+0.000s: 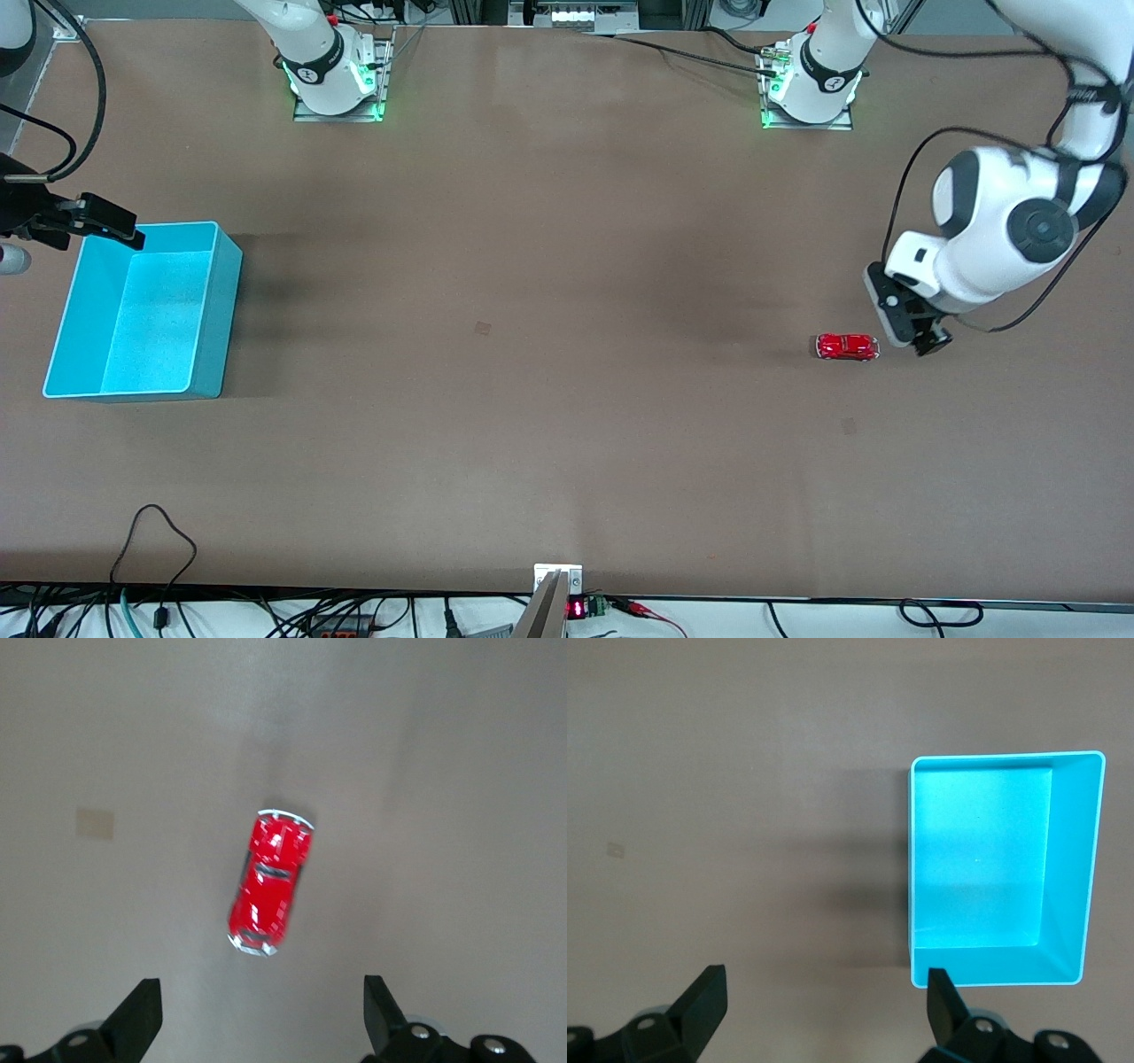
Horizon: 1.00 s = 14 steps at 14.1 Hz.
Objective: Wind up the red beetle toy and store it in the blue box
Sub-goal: 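Lower the left gripper and grasp the red toy car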
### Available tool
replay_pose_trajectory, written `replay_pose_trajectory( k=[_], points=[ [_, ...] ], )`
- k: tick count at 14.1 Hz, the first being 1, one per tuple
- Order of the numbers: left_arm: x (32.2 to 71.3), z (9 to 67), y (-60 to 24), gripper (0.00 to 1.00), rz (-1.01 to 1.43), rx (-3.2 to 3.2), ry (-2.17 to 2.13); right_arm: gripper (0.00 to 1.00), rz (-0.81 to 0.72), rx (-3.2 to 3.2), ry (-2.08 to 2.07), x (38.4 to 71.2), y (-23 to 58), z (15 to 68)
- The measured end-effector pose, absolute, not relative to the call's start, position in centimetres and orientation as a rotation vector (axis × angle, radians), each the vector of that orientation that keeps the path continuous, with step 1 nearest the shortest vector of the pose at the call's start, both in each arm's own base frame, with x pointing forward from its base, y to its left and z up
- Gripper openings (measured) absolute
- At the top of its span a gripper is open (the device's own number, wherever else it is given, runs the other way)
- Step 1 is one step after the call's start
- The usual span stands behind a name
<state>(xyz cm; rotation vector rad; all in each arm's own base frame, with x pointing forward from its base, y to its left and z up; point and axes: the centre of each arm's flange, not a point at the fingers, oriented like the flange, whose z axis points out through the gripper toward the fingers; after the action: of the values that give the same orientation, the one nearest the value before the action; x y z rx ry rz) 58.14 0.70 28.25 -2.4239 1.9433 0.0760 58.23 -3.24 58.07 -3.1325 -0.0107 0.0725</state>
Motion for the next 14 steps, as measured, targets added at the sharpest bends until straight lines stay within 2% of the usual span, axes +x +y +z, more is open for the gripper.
replay_pose_trajectory(
  k=[7, 9, 14],
  points=[
    [58.0, 19.9, 0.3, 1.00, 0.111, -2.365, 2.066, 1.00, 0.074, -3.132, -0.010, 58.2, -3.3, 58.0],
    [57.9, 18.8, 0.2, 0.96, 0.103, -2.336, 2.100, 1.00, 0.074, -3.132, -0.010, 58.2, -3.3, 58.0],
    [58.1, 18.7, 0.0, 0.44, 0.097, -2.305, 2.133, 1.00, 0.075, -3.132, -0.010, 58.2, -3.3, 58.0]
  ],
)
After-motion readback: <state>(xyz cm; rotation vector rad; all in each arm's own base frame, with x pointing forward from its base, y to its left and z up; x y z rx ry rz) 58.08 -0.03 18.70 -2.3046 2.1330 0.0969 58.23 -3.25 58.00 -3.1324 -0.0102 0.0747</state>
